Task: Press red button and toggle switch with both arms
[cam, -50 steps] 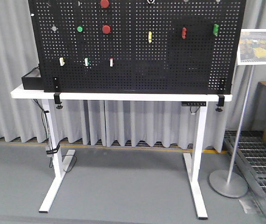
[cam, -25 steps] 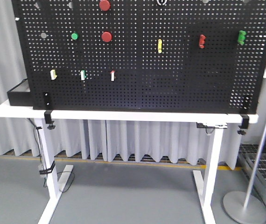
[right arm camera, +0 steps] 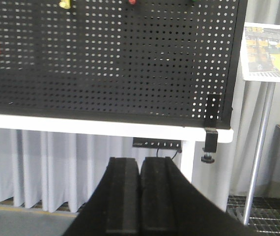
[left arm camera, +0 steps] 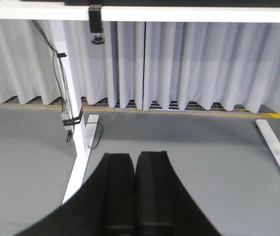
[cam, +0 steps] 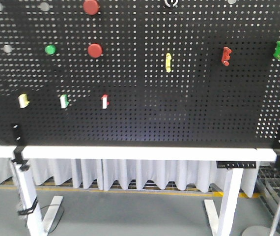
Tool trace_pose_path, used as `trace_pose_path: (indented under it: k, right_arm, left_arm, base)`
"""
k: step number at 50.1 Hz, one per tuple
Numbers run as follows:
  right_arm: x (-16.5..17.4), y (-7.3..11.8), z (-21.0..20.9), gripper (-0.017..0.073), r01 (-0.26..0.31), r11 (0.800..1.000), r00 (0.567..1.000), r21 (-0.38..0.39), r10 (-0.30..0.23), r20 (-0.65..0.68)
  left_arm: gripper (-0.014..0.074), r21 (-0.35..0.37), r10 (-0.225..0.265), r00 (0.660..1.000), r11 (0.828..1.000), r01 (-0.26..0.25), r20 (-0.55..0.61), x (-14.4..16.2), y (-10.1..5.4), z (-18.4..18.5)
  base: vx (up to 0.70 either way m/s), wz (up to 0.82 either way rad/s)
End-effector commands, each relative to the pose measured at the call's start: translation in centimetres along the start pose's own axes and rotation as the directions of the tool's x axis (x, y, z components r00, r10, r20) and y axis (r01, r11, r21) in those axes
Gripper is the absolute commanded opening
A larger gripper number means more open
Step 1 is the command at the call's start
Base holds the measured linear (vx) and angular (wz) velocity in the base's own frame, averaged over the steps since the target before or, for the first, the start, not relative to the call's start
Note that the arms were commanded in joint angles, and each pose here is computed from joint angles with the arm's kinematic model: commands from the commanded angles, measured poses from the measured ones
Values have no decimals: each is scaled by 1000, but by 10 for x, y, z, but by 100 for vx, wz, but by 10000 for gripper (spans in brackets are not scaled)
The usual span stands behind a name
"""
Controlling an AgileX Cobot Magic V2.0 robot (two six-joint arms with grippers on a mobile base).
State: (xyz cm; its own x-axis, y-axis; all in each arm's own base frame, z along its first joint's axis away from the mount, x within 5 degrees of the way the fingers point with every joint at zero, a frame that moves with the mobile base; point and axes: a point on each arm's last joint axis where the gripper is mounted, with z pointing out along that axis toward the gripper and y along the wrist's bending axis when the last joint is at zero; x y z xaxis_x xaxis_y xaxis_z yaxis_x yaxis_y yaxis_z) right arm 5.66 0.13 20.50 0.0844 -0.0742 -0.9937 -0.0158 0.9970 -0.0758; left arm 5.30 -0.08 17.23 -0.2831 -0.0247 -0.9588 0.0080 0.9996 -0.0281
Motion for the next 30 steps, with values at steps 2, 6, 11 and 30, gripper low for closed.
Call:
trace_pose_path:
  k: [2, 6, 11, 30]
  right_arm:
    - [-3, 0, 0, 0, 10, 1000, 997, 5, -11, 71]
    - [-3, 0, 0, 0, 10, 1000, 997, 5, -11, 71]
    - [-3, 0, 0, 0, 10, 1000, 997, 5, -11, 71]
    - [-3, 0, 0, 0, 10, 1000, 997, 5, -11, 71]
  left_arm:
    - [2, 7, -14, 998, 1000, 14, 61, 1, 0, 2]
    - [2, 7, -14, 998, 1000, 14, 61, 1, 0, 2]
    - [2, 7, -14, 998, 1000, 14, 61, 1, 0, 2]
    - [2, 7, -14, 998, 1000, 14, 61, 1, 0, 2]
  base:
    - [39, -10]
    - [39, -11]
    - [38, -10]
    - [34, -3]
